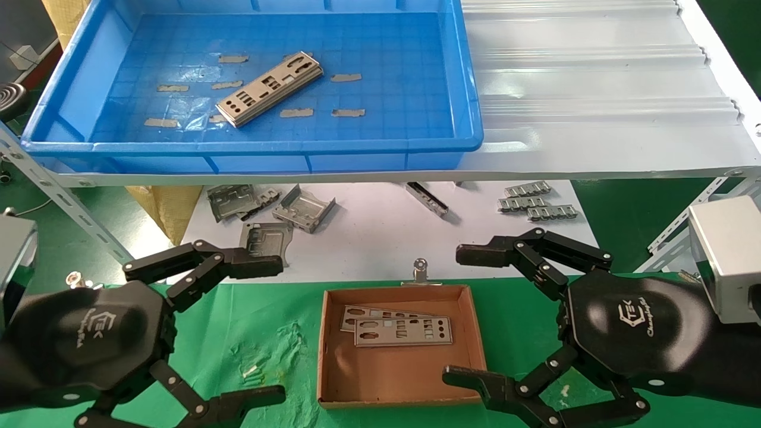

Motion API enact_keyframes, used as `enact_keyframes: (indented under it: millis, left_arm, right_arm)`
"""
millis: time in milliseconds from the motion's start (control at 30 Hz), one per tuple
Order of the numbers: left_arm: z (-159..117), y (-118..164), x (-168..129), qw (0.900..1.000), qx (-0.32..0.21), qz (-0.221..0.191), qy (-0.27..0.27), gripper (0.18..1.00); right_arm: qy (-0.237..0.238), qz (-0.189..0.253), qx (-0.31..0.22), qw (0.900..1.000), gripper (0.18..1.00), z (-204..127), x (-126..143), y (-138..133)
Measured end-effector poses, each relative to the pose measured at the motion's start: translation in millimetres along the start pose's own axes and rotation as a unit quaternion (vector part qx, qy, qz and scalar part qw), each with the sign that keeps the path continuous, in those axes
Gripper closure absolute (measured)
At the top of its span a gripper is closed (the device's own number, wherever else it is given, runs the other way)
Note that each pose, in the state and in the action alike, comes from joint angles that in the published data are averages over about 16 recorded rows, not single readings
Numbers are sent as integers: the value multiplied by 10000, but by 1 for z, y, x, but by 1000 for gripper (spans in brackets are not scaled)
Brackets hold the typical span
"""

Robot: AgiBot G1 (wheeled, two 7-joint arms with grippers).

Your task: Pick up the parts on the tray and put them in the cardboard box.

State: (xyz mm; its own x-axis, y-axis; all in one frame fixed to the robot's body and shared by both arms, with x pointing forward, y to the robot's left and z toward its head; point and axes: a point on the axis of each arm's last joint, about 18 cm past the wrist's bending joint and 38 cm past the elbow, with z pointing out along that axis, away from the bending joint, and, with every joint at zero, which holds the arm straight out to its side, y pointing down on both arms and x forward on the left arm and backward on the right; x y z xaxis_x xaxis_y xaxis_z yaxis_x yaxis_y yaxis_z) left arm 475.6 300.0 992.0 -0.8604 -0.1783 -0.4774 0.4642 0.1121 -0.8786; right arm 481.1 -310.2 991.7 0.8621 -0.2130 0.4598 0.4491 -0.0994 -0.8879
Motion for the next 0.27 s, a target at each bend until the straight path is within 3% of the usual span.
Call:
enact_keyframes:
  millis: [267]
  left_arm:
    - [0,0,0,10000,0,0,0,184]
  right_arm:
    - [0,0,0,10000,178,0,0,0]
